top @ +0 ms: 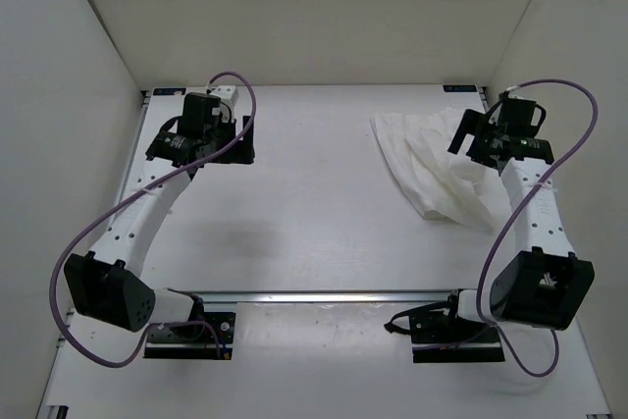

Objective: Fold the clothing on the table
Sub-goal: Move the skirt to the center of the board

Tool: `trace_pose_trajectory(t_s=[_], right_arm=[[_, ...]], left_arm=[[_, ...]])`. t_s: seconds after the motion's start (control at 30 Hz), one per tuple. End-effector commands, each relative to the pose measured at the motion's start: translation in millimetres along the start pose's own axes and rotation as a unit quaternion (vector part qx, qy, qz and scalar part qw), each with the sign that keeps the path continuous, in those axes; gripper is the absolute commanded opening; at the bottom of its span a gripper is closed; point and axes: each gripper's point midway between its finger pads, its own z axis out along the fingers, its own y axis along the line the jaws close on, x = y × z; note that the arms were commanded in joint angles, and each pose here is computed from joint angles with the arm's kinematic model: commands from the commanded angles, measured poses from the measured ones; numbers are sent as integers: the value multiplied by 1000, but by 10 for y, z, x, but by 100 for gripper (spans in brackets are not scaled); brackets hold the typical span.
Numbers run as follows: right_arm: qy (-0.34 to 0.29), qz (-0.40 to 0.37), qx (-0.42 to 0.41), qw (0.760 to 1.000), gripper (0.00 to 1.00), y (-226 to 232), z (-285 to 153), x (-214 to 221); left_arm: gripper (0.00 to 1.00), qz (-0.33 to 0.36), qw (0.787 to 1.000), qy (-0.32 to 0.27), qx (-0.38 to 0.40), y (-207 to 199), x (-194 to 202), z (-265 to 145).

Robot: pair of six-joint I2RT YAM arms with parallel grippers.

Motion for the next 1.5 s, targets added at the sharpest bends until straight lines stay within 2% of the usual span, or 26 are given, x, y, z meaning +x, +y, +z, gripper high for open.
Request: trace_pose_trajectory(t_s=[0.0,0.1,0.2,0.3,0.43,0.53,0.63,0.83,0.87,0.9,0.93,0.97,1.0,1.07,1.17,1.23,1.27,1.3,1.4,1.47], right_arm=[[-46,31,2,998,99,-48,-58,-299],[8,16,71,997,99,-185,130,-173],[39,-4,94,995,99,-178,308,-77],[36,-12,118,992,99,-267,491,-1],[11,-21,120,992,99,-406,588,-108],[31,-34,150,988,97,-565,648,-49],[63,-74,172,980,96,-632,786,147],[98,-118,154,976,79,-552,1071,503],[95,-116,151,977,71,-546,1118,513],[103,-118,138,978,56,-518,1176,554],[112,-116,132,978,31,-511,1241,598],[113,-111,120,980,19,-476,1257,601],[111,-106,113,982,0,-482,1289,579],[105,-92,93,986,0,-381,1346,500],[62,-93,7,994,0,161,1260,101],[35,-124,-80,988,0,889,1078,-75],[13,-142,-123,982,0,1365,929,-202],[4,-150,-156,976,0,1658,826,-240],[-43,-196,-266,943,0,2877,143,-540],[-69,-214,-310,924,0,3328,-293,-683]], left_arm=[[99,27,999,-39,13,-116,-177,5],[99,32,999,-16,39,-298,-117,158],[99,2,997,-5,71,-354,-127,290],[99,-19,995,-18,101,-395,-252,294],[99,-43,992,-25,118,-256,-312,315],[99,-65,991,-33,117,-115,-348,300],[99,-48,993,-35,102,-103,-366,327],[99,-77,986,-32,144,-249,-310,386],[99,-76,985,-39,150,-283,-336,379],[99,-80,984,-36,156,-306,-309,387],[99,-84,983,-43,156,-299,-332,349],[99,-86,982,-41,162,-330,-309,325],[99,-85,982,-45,160,-311,-310,335],[99,-84,982,-56,158,-284,-344,275],[99,-81,983,-57,156,-280,-367,255],[99,-78,981,-67,165,-307,-414,212],[99,-81,980,-72,168,-326,-434,185],[99,-80,980,-77,164,-305,-441,161],[99,-98,976,-87,173,-333,-468,124],[99,-103,975,-95,170,-311,-482,96]])
